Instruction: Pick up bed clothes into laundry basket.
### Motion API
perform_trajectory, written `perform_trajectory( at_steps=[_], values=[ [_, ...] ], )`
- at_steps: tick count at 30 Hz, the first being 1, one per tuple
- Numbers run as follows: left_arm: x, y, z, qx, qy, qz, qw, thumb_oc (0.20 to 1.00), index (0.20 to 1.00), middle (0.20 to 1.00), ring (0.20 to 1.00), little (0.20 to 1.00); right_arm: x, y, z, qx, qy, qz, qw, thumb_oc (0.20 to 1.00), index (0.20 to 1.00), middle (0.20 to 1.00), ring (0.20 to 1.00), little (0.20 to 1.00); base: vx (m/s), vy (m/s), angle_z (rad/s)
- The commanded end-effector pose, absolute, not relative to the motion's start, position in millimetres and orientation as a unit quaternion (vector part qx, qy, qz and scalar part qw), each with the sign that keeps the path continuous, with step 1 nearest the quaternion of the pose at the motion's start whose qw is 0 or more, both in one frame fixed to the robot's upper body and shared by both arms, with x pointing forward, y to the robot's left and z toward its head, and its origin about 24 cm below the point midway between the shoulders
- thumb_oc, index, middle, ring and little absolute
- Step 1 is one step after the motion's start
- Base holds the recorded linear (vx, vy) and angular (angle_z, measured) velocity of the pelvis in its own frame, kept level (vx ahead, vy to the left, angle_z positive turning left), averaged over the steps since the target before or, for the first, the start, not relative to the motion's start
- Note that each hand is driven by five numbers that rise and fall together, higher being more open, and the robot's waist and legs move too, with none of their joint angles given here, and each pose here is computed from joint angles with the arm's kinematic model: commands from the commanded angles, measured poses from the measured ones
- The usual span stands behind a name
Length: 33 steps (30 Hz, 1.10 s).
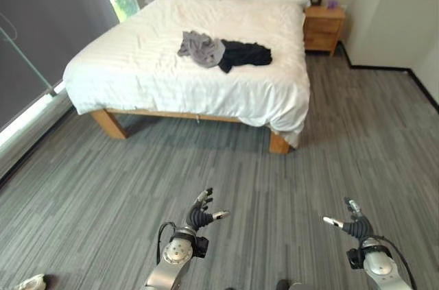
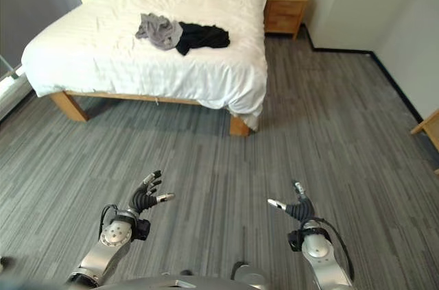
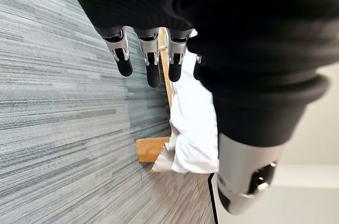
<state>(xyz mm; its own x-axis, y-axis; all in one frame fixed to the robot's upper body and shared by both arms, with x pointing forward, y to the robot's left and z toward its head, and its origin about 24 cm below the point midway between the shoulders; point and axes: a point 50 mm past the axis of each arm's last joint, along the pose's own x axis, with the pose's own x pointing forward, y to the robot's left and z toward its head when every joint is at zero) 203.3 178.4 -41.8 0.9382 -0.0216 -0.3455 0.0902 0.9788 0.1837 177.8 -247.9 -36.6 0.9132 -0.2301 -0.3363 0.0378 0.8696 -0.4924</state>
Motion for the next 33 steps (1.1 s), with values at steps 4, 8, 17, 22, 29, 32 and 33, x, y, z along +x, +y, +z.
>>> perform_trajectory(
  at_steps=[4,8,17,22,29,32,33],
  values=[
    [228,184,10,0.078,0.034,-0.012,0.996,1.000,1.000,1.000,1.000,1.000,215,-245,24,-0.281,0.027,-0.060,0.957,1.000,1.000,1.000,1.000,1.000,-0.02,-0.054,0.13],
    [234,177,11,0.063,0.035,-0.029,0.997,1.000,1.000,1.000,1.000,1.000,224,-242,42,-0.277,-0.013,-0.051,0.960,1.000,1.000,1.000,1.000,1.000,-0.08,-0.084,0.08],
    [219,170,-10,0.018,0.084,-0.039,0.995,1.000,1.000,1.000,1.000,1.000,228,-237,41,-0.281,-0.008,-0.030,0.959,1.000,1.000,1.000,1.000,1.000,0.17,0.012,-0.05],
    [215,167,-15,0.000,0.094,-0.043,0.995,1.000,1.000,1.000,1.000,1.000,230,-231,39,-0.293,-0.010,-0.015,0.956,1.000,1.000,1.000,1.000,1.000,0.39,0.096,-0.30],
    [224,166,-15,0.043,0.101,-0.064,0.992,1.000,1.000,1.000,1.000,1.000,240,-214,38,-0.343,-0.020,0.013,0.939,1.000,1.000,1.000,1.000,1.000,0.32,0.124,-0.37],
    [234,166,-6,0.049,0.079,-0.055,0.994,1.000,1.000,1.000,1.000,1.000,236,-224,33,-0.383,0.003,-0.028,0.923,1.000,1.000,1.000,1.000,1.000,0.39,0.113,0.31],
    [234,166,-7,0.049,0.080,-0.055,0.994,1.000,1.000,1.000,1.000,1.000,235,-224,33,-0.383,0.004,-0.028,0.923,1.000,1.000,1.000,1.000,1.000,0.42,-0.074,0.47]
  ],
)
